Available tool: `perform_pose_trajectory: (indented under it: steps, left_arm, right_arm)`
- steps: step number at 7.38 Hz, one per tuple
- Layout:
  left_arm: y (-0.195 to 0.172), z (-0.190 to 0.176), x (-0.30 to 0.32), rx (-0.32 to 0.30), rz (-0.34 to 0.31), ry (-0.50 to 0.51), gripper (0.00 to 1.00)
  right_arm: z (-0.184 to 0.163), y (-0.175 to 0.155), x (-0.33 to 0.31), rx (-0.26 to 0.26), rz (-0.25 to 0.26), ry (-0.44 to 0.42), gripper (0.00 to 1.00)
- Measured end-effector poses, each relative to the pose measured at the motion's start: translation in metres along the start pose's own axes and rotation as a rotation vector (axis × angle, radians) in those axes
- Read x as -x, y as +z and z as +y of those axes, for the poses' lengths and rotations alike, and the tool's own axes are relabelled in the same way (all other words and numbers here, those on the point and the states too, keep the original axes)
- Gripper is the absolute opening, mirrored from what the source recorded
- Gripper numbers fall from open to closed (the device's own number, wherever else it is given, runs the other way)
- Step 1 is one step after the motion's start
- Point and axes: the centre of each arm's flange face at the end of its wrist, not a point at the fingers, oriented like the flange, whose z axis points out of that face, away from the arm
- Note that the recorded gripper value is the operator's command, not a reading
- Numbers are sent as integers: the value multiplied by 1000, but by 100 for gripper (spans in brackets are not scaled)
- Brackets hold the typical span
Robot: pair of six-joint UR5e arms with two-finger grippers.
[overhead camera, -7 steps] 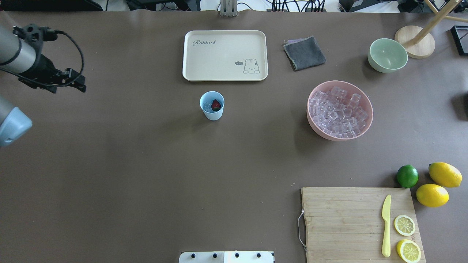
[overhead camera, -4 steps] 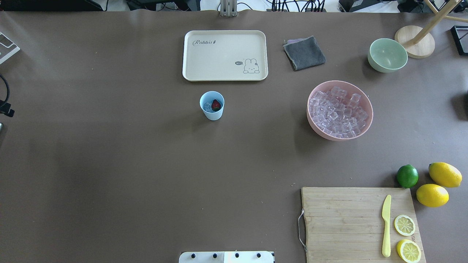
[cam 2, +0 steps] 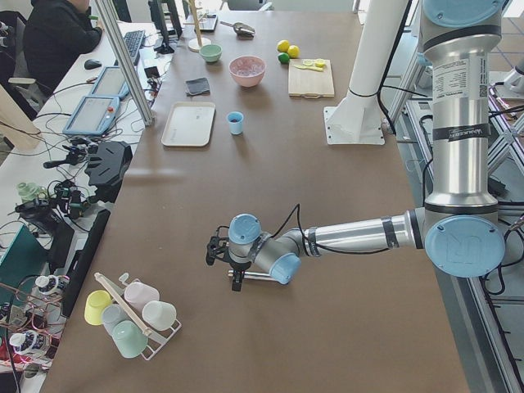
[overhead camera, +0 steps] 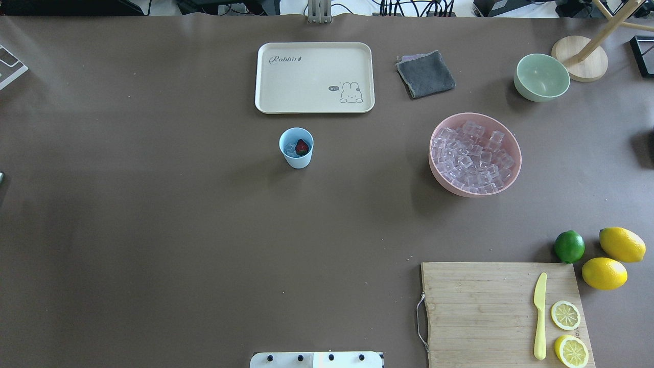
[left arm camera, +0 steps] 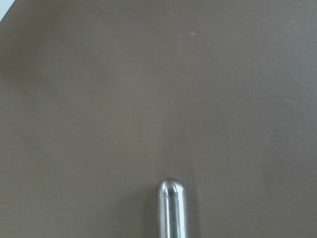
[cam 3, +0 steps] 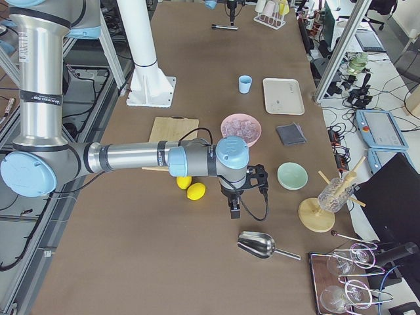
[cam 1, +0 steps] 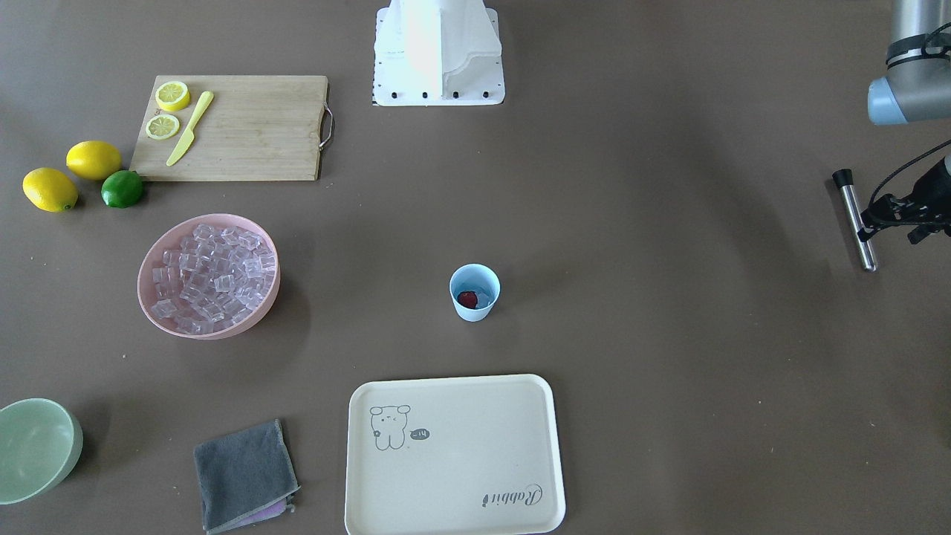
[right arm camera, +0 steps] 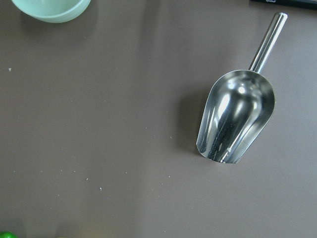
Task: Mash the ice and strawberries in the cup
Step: 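Move the left gripper away to the metal muddler and grasp it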
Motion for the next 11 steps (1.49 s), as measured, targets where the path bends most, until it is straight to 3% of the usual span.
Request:
perform_pose_trajectory:
  steps: [6, 7, 8, 9, 10, 11]
  left_arm:
    - [12, 23, -6, -6, 30, 18, 94]
    - [16, 24, -10, -2, 31, 28, 83]
    - [18, 25, -12, 0, 31, 34, 67]
    - [19, 26, -13, 2, 30, 37, 66]
    - [21, 28, -12, 6, 28, 39, 55]
    - [23, 30, -10, 10, 27, 40, 53]
  right_arm:
    - [6, -1, -7, -3, 11, 11, 99]
    - [8, -1, -8, -2, 11, 13, 99]
    - [9, -1, -9, -2, 10, 14, 99]
    - [10, -1, -10, -2, 9, 14, 99]
    - [12, -1, -11, -3, 9, 15, 99]
    - [12, -2, -12, -4, 9, 17, 99]
